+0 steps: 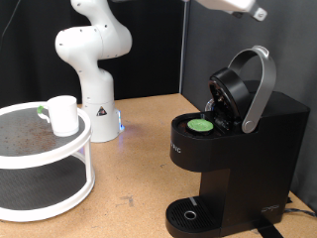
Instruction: Make a cup of coffee with the keurig machine
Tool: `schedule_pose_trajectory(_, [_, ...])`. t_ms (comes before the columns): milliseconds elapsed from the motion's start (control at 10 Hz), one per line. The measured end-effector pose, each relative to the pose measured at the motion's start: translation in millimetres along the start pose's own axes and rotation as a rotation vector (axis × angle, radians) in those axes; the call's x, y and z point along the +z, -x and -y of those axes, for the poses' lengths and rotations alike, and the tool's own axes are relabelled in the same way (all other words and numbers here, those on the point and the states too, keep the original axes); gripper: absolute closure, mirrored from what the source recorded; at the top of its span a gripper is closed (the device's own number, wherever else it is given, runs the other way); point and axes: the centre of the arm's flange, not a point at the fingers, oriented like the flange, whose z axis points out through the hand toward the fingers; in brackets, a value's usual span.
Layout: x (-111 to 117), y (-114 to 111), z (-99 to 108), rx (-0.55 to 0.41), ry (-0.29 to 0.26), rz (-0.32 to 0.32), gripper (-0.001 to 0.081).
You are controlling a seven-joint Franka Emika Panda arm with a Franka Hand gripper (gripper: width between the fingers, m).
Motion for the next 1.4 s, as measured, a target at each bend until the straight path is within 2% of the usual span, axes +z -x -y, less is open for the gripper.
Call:
schedule_pose_trajectory(300, [40, -11, 13, -0.031, 0.028, 0.047, -0.0001])
schedule_pose_trajectory(500, [64, -9, 19, -0.045, 0.023, 0.082, -0.0001])
schedule_pose_trajectory(700, [75, -7, 21, -0.045, 0.017, 0.096, -0.0001])
schedule_pose_trajectory(900, [76, -6, 22, -0.047, 0.014, 0.096, -0.0001])
schedule_pose_trajectory(1000, [76, -6, 21, -0.046, 0.014, 0.097, 0.0115])
schedule_pose_trajectory(1100, [76, -5, 21, -0.046, 0.014, 0.101, 0.0115])
schedule_pose_trajectory(1200, [77, -3, 20, -0.044, 0.015, 0.108, 0.0322])
schedule_pose_trajectory(1300, [77, -1, 19, -0.044, 0.017, 0.118, 0.0322])
schedule_pose_trajectory(1400, [78, 3, 16, -0.042, 0.023, 0.132, 0.0461])
